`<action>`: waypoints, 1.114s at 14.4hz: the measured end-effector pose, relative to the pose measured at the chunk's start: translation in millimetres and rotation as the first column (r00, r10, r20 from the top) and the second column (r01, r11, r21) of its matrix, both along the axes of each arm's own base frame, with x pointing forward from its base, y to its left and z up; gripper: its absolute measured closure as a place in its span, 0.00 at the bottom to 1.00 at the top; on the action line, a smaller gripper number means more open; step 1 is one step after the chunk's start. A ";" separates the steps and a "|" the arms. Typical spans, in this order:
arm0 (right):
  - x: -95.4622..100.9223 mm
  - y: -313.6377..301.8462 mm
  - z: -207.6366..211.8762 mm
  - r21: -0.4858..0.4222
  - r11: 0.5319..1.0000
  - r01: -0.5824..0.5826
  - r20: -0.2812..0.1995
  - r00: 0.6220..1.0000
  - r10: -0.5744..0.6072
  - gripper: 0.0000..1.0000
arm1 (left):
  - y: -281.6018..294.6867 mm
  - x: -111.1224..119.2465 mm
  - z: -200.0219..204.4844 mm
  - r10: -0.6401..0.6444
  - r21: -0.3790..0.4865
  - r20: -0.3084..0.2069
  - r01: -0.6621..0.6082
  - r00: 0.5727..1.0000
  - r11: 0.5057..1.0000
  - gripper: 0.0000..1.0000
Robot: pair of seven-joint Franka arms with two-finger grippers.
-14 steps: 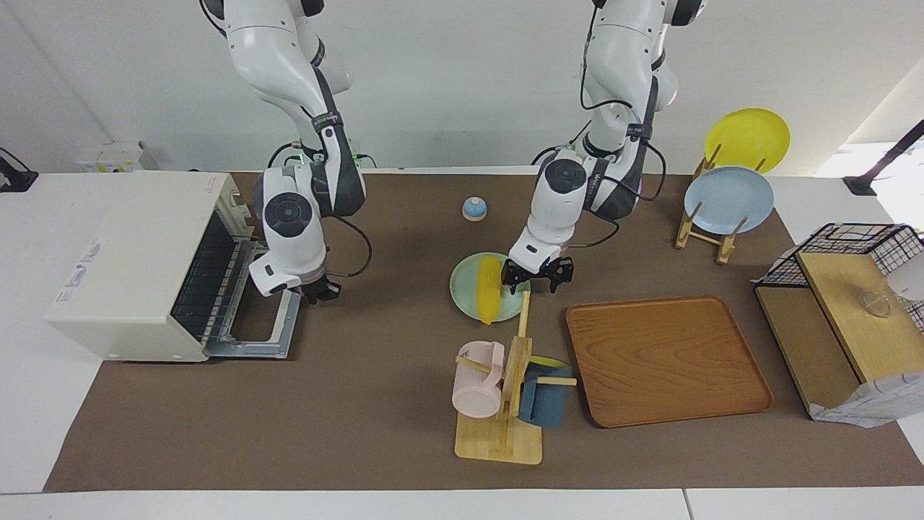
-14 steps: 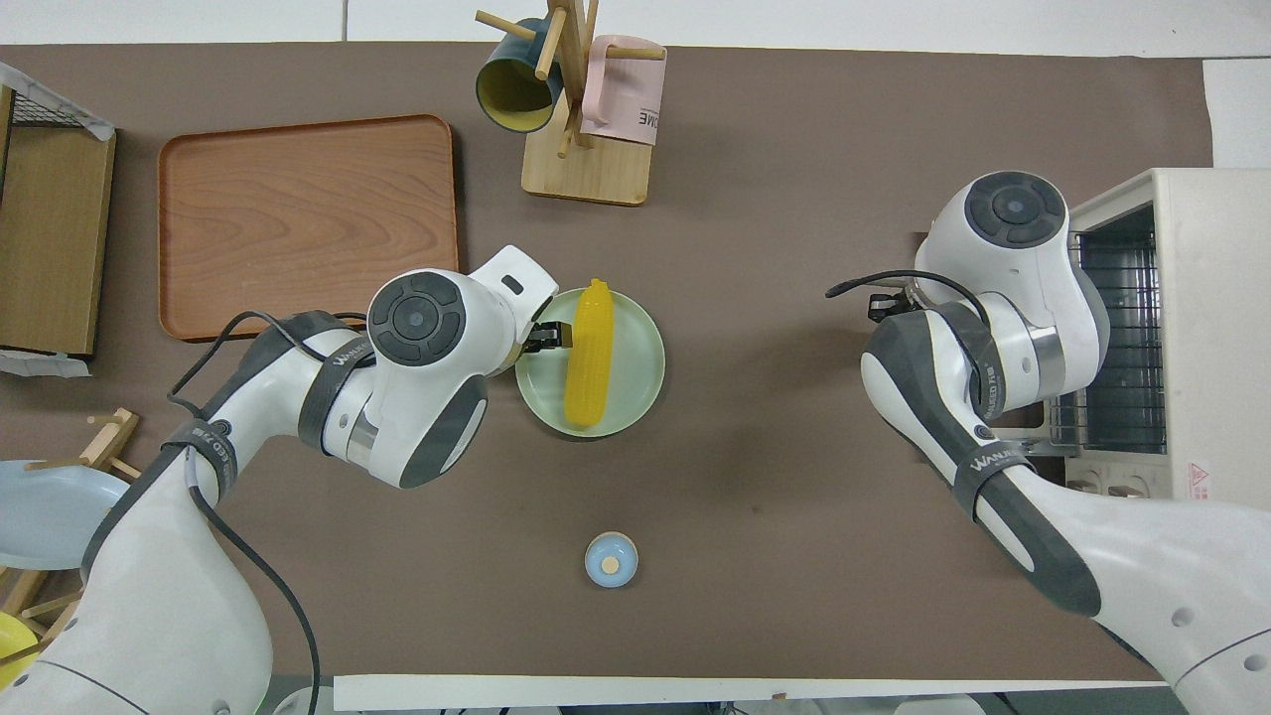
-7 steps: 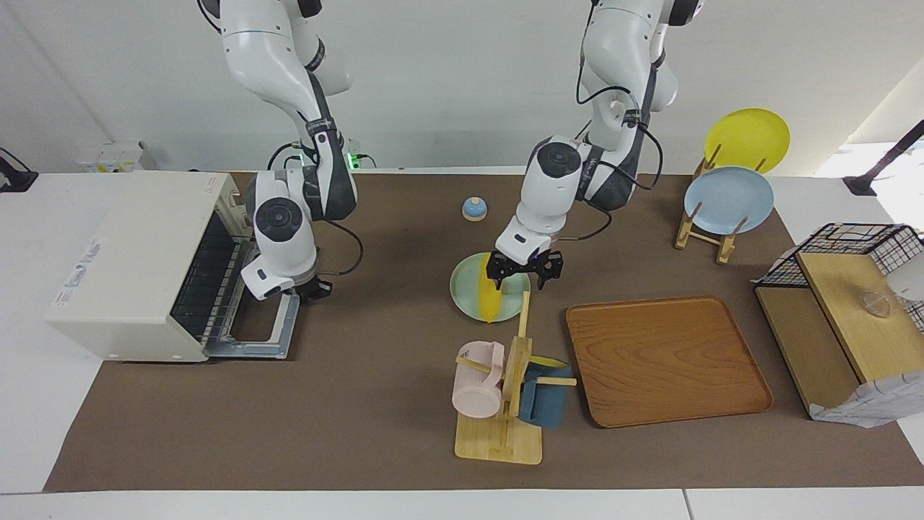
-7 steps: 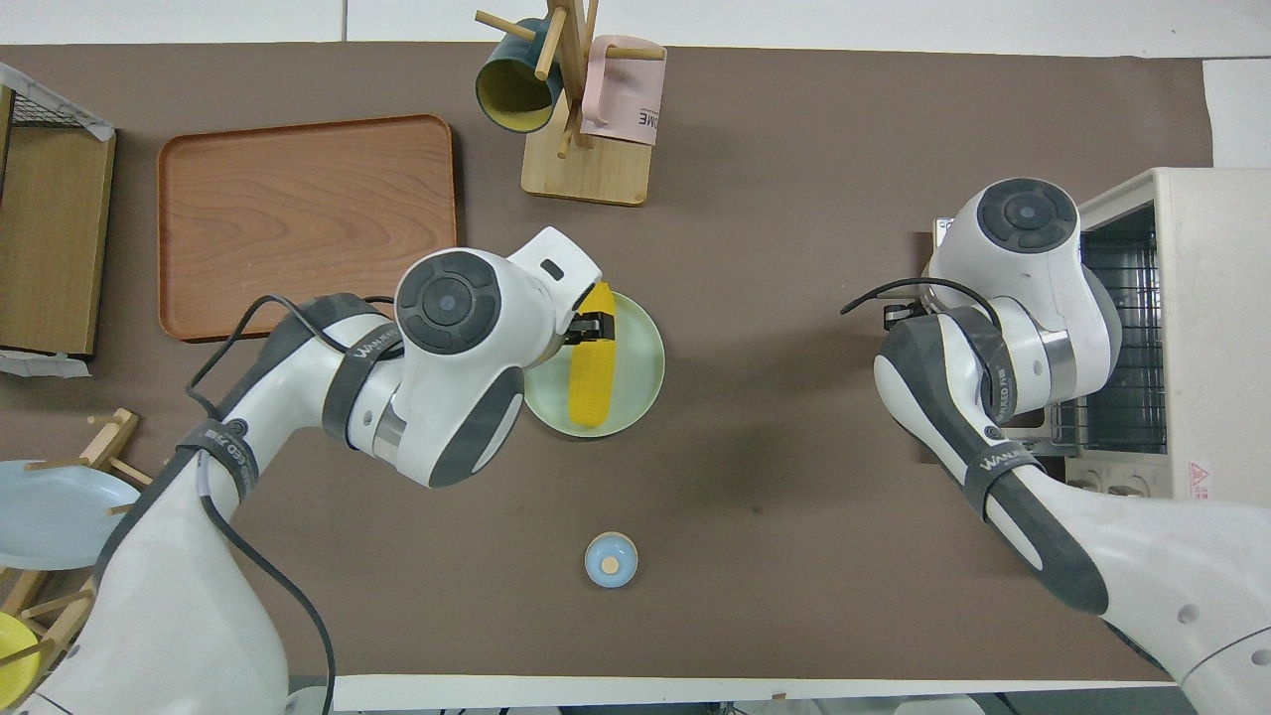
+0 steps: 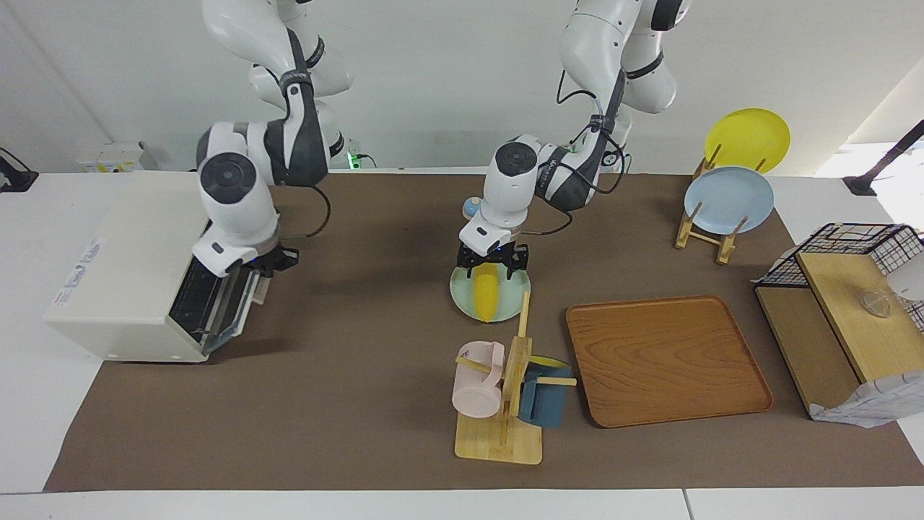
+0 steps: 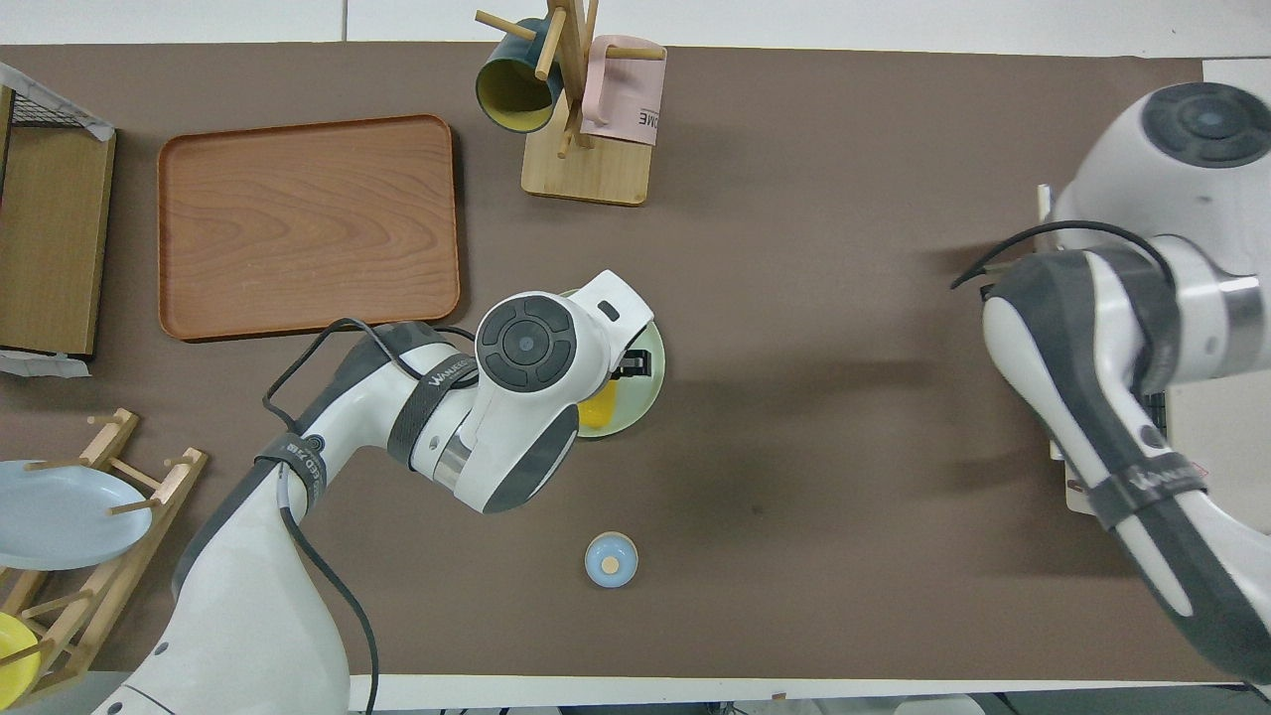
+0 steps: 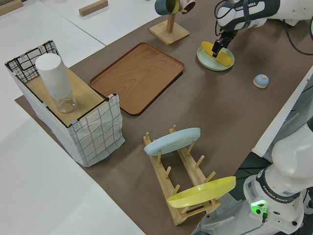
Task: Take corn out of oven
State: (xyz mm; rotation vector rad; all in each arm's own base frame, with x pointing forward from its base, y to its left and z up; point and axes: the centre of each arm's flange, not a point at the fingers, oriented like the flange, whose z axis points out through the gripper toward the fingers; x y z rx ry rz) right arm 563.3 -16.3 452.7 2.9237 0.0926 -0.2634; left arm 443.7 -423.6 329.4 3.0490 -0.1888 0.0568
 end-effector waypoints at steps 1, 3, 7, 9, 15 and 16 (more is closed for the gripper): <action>-2.7 -20.5 11.8 -0.001 1.000 0.007 0.015 1.000 -0.007 0.99 | 0.0 0.0 0.0 0.000 0.000 0.000 0.000 1.000 1.000 0.17; -6.3 -39.6 25.3 0.019 0.999 0.027 0.035 0.999 -0.028 0.94 | 0.5 -0.6 -1.3 -0.001 0.002 -0.002 0.001 1.000 1.000 0.31; -13.3 -35.0 83.2 0.160 0.984 0.081 0.074 0.993 -0.094 0.55 | 5.1 -3.1 -9.3 0.002 0.017 -0.018 -0.002 1.000 1.000 0.43; -22.6 -50.6 128.5 0.176 0.978 0.113 0.085 0.988 -0.130 0.32 | 13.3 1.4 -5.8 0.018 0.032 -0.034 -0.017 0.999 0.999 0.46; -42.8 -75.6 163.5 0.192 0.968 0.160 0.062 0.983 -0.174 0.00 | 216.8 119.3 61.1 0.128 0.011 0.002 -0.128 0.992 0.992 0.46; -42.3 -73.8 160.0 0.193 0.968 0.158 0.054 0.984 -0.172 0.00 | 257.6 138.0 57.8 0.143 0.011 0.021 -0.143 0.990 0.990 0.46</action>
